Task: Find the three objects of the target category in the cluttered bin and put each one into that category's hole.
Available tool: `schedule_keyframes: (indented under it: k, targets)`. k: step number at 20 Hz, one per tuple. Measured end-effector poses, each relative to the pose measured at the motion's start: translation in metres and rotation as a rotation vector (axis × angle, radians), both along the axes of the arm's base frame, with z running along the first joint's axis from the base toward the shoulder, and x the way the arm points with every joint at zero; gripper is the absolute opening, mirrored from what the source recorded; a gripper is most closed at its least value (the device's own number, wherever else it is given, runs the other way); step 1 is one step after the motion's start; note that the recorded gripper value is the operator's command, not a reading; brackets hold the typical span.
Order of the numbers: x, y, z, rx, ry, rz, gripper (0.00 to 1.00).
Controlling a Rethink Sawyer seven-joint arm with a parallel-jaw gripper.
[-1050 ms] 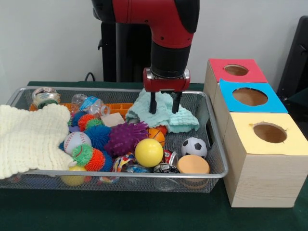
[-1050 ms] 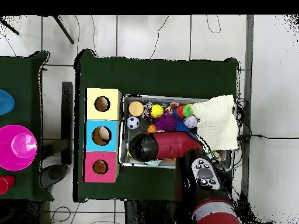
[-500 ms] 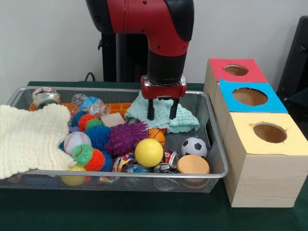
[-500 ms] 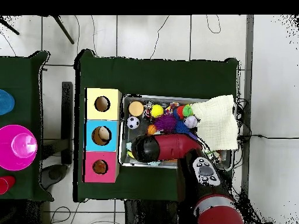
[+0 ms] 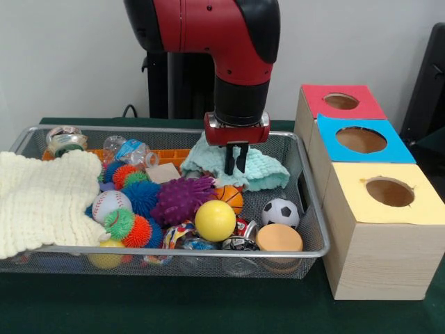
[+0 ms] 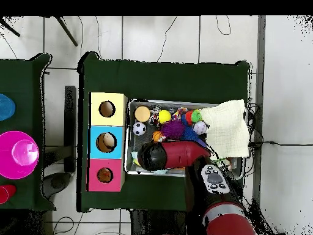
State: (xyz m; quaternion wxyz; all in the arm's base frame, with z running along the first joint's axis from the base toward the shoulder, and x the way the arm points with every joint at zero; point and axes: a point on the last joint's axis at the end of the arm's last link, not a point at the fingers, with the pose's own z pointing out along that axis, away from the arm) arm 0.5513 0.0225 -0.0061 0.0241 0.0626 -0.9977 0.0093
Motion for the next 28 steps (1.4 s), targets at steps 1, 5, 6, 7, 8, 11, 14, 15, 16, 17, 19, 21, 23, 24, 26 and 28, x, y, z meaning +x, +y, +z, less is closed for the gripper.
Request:
schedule_keyframes:
  k: [1, 5, 6, 7, 8, 11, 14, 15, 16, 17, 19, 21, 23, 24, 26, 28]
  targets:
    - [0.0, 0.0, 0.0, 0.0, 0.001, 0.0, 0.0]
    - [0.0, 0.001, -0.001, 0.002, 0.002, 0.001, 0.0]
    - [0.0, 0.001, -0.001, 0.002, 0.002, 0.001, 0.0]
    - [0.0, 0.001, -0.001, 0.002, 0.002, 0.001, 0.0]
    - [0.0, 0.001, -0.001, 0.002, 0.002, 0.001, 0.0]
    - [0.0, 0.001, -0.001, 0.002, 0.002, 0.001, 0.0]
    - [0.002, 0.001, 0.002, 0.002, -0.004, 0.002, 0.0]
    - [0.003, 0.001, 0.003, 0.002, -0.007, 0.002, 0.0]
    - [0.005, 0.001, 0.007, 0.001, -0.011, 0.002, 0.0]
    - [0.008, 0.0, 0.011, 0.001, -0.016, 0.001, 0.0]
    - [0.012, -0.002, 0.019, 0.0, -0.02, -0.001, 0.0]
    - [0.017, -0.005, 0.029, -0.001, -0.022, -0.006, 0.0]
    - [0.021, -0.008, 0.035, 0.0, -0.024, -0.01, 0.0]
    - [0.023, -0.011, 0.041, 0.0, -0.024, -0.015, 0.0]
    - [0.026, -0.016, 0.048, -0.002, -0.022, -0.023, 0.0]
    - [0.03, -0.026, 0.059, -0.005, -0.019, -0.038, 0.0]
